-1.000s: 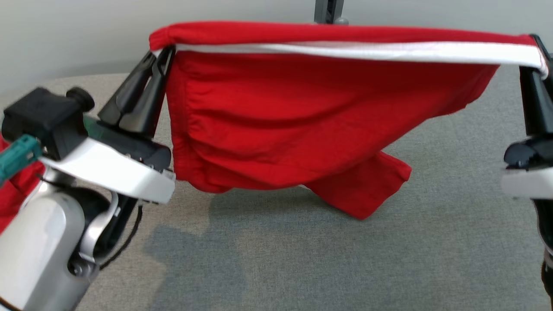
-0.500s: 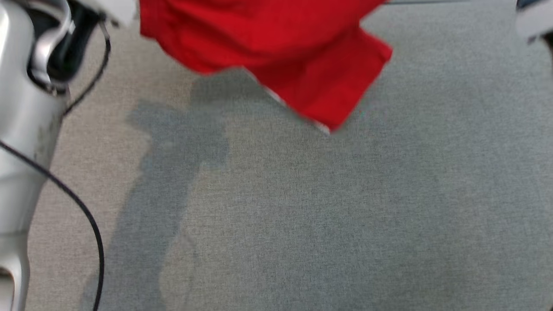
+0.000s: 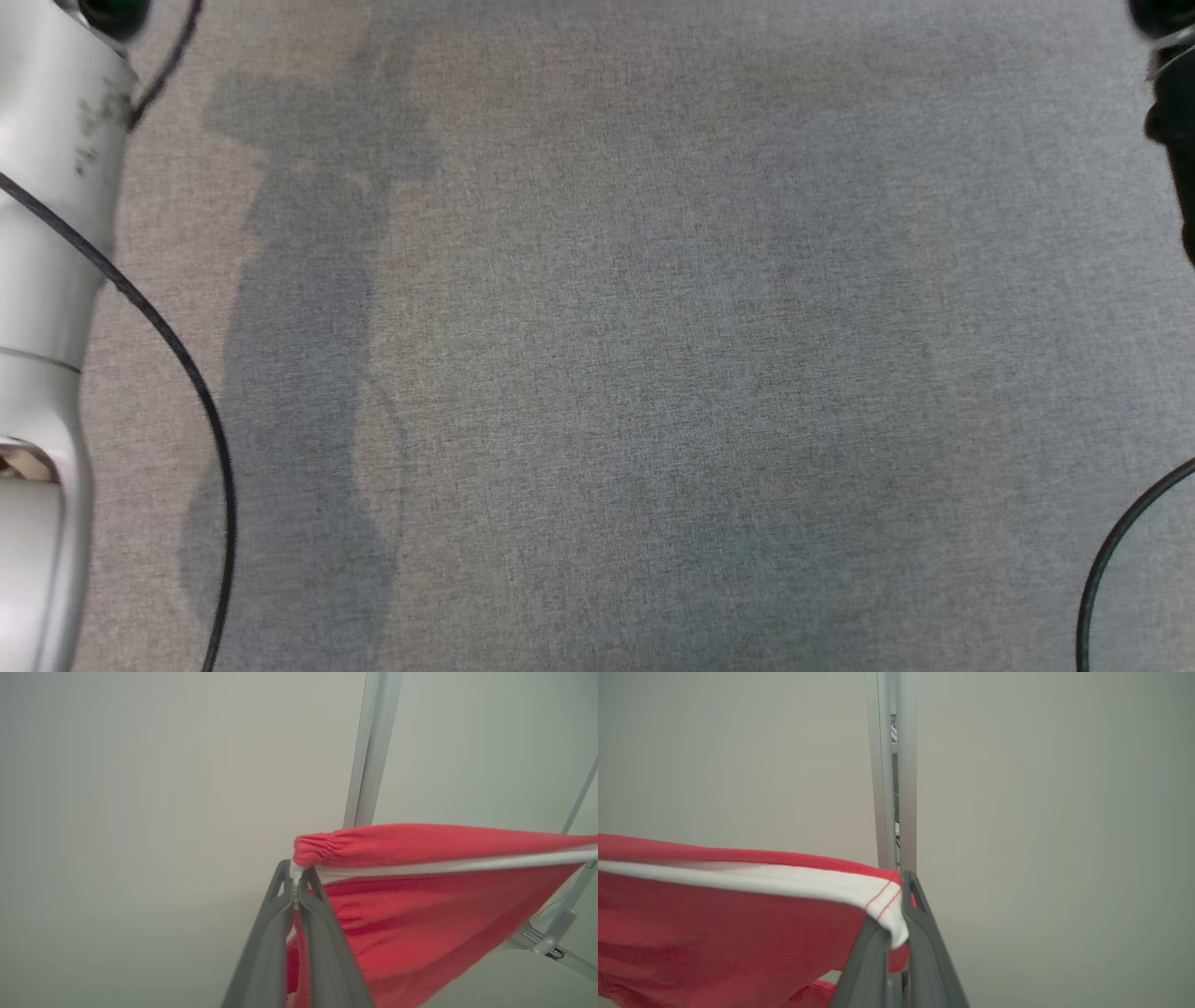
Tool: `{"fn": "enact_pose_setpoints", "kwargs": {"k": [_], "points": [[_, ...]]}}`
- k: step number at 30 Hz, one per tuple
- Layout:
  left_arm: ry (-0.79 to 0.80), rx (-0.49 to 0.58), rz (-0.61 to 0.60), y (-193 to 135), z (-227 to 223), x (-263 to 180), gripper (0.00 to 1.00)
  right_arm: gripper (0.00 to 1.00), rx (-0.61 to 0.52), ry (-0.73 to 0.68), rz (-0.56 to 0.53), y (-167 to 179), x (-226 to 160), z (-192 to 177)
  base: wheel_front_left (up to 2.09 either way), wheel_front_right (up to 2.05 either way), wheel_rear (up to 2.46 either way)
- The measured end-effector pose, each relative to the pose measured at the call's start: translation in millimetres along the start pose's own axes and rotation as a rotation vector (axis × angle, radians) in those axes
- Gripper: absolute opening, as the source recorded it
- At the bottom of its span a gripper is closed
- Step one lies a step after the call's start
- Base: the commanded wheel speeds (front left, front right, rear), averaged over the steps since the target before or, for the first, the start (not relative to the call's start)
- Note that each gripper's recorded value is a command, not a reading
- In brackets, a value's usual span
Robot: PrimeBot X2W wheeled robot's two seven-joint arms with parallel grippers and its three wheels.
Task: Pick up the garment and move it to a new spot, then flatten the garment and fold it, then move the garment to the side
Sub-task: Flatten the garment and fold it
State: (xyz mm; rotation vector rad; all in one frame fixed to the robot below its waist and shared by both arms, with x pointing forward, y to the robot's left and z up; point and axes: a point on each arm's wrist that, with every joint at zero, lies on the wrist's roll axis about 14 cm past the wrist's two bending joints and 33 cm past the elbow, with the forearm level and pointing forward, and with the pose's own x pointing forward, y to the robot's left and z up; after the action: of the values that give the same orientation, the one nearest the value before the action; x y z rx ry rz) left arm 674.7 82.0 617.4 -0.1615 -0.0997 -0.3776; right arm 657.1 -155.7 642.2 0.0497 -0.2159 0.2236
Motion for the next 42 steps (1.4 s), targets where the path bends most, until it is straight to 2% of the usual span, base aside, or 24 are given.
{"fn": "enact_pose_setpoints", "kwargs": {"k": [4, 8, 12, 16, 23, 31, 37, 42], "points": [[0.107, -0.084, 0.027, 2, -71, -15, 0.0, 0.0, 0.01, 0.121, 0.015, 6, -13, -59, 0.0, 0.0, 0.0], [0.258, -0.199, 0.061, -7, -153, -58, 0.0, 0.0, 0.071, 0.274, 0.011, 14, -52, -131, 0.0, 0.0, 0.0], [0.356, -0.265, 0.057, -23, -200, -101, 0.0, 0.0, 0.138, 0.401, -0.002, 19, -97, -186, 0.0, 0.0, 0.0], [0.407, -0.329, 0.055, -32, -220, -137, 0.0, 0.0, 0.198, 0.484, -0.021, 25, -141, -214, 0.0, 0.0, 0.0], [0.444, -0.392, 0.03, -48, -223, -190, 0.0, 0.0, 0.31, 0.511, -0.062, 36, -205, -220, 0.0, 0.0, 0.0], [0.485, -0.372, 0.042, -56, -216, -248, 0.0, 0.0, 0.384, 0.509, -0.133, 43, -274, -209, 0.0, 0.0, 0.0], [0.552, -0.372, 0.068, -71, -201, -306, 0.0, 0.0, 0.38, 0.542, -0.149, 51, -332, -192, 0.0, 0.0, 0.0], [0.575, -0.372, 0.109, -78, -184, -342, 0.0, 0.0, 0.367, 0.582, -0.138, 61, -360, -172, 0.0, 0.0, 0.0]]}}
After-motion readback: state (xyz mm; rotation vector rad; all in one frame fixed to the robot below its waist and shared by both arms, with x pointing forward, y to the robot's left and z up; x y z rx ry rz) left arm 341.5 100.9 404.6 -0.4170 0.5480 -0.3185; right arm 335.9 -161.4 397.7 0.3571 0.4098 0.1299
